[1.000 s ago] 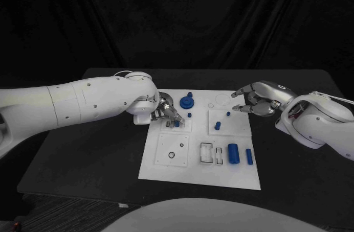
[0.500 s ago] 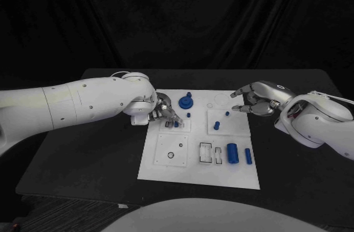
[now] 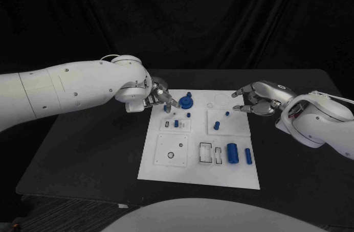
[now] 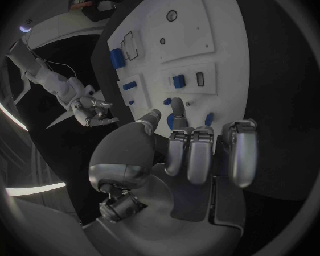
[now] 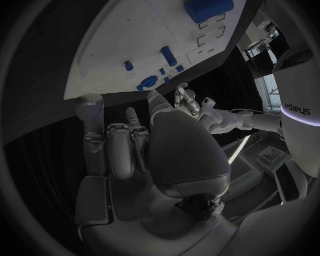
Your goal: Assemble the parts on the task board
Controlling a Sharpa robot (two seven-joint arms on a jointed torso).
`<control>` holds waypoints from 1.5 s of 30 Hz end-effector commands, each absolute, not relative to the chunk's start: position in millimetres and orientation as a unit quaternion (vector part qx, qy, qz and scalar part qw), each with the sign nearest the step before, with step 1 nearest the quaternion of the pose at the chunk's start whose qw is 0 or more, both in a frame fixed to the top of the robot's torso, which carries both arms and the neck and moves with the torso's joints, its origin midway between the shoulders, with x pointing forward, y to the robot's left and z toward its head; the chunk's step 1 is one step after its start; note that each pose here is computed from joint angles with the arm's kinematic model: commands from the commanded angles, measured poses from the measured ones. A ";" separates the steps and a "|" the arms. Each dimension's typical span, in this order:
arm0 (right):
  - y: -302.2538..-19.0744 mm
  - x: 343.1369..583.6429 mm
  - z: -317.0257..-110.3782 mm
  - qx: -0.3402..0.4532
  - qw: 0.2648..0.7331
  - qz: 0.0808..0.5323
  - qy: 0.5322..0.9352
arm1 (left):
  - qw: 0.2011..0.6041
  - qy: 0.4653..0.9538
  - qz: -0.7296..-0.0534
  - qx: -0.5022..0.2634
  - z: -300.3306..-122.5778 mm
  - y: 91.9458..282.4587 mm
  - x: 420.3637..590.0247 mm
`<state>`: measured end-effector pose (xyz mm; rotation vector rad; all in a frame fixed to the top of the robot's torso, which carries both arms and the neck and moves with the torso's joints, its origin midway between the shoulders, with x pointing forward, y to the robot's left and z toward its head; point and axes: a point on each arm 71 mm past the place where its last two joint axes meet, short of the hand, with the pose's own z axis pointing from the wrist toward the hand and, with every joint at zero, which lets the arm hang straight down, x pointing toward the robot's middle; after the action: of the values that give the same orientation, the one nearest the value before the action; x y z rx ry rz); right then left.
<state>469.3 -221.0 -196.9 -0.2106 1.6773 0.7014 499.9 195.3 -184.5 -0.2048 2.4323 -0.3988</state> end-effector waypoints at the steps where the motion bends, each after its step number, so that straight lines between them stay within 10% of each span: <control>1: -222.1 469.7 -198.6 -0.087 0.608 0.296 0.731 | 0.351 0.918 -0.164 -0.087 -173.9 192.2 505.1; 21: -222.9 469.7 -199.1 -0.088 0.606 0.296 0.733 | 0.372 0.909 -0.152 -0.112 -168.6 214.1 533.2; 45: -224.0 467.9 -199.0 -0.087 0.605 0.296 0.734 | 0.354 0.922 -0.112 -0.111 -205.4 228.5 543.7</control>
<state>468.6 -223.7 -197.7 -0.2083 1.6878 0.6953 543.3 230.4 -205.2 -0.3455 2.3871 -0.2831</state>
